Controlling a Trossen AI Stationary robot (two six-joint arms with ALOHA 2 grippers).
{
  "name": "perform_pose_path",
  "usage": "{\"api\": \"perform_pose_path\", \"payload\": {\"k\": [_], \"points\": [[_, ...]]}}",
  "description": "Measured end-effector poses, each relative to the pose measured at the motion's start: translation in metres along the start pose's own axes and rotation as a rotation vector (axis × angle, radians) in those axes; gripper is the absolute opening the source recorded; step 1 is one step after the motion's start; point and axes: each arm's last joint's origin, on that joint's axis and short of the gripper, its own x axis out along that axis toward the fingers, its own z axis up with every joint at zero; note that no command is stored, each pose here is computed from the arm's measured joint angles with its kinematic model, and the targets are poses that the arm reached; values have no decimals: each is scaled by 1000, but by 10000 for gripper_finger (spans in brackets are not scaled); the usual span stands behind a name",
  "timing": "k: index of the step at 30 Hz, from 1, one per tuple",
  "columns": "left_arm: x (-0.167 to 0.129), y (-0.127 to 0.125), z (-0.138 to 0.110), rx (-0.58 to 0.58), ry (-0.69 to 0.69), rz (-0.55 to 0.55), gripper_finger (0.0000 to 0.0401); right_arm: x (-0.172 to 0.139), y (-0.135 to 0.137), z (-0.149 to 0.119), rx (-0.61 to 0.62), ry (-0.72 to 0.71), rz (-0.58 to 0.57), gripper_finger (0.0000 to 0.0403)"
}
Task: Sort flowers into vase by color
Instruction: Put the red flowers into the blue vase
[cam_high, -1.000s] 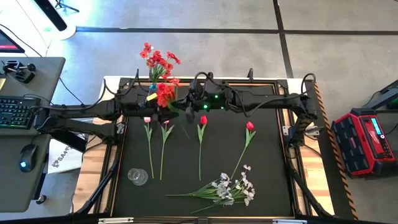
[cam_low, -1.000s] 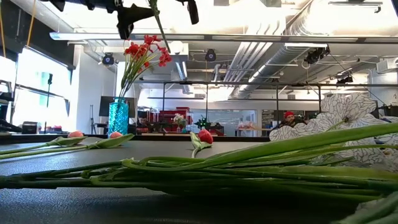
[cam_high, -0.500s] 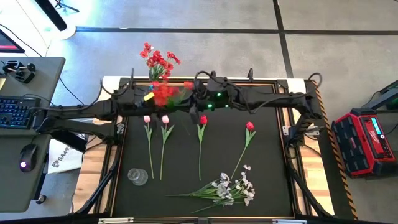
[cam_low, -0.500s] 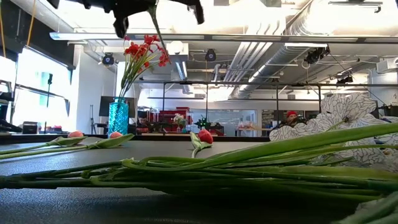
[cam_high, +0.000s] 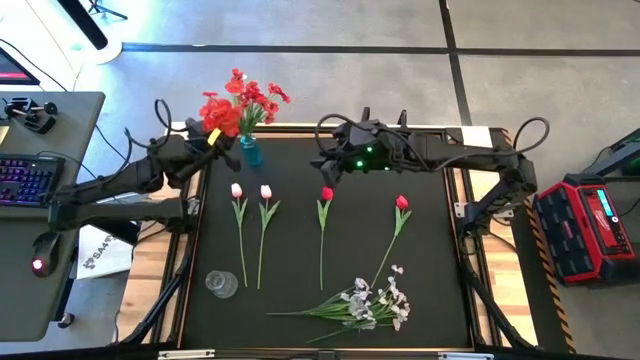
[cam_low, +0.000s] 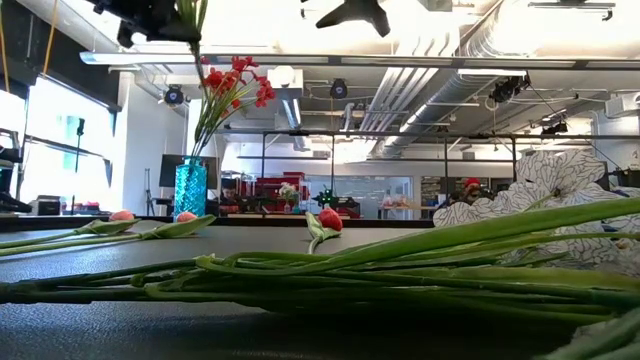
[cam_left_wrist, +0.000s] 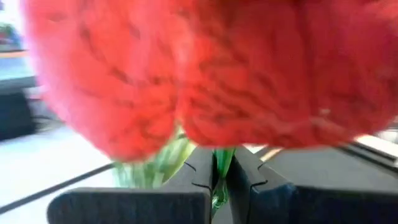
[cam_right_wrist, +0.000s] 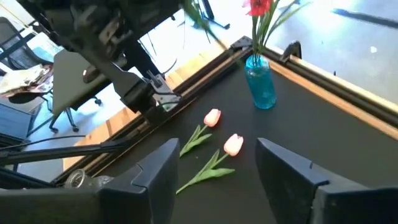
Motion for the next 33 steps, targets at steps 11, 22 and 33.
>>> {"api": "perform_pose_path", "payload": {"k": [11,22,33], "points": [[14,18,-10,69,98,143,5,4,1,-9,9,63,-25,189],[37,23,-19,102,175,181,5,4,1,-9,-16,72,-19,189],[64,22,-38,77,294,190,21,4,-1,-12,-23,101,-37,189]]}}
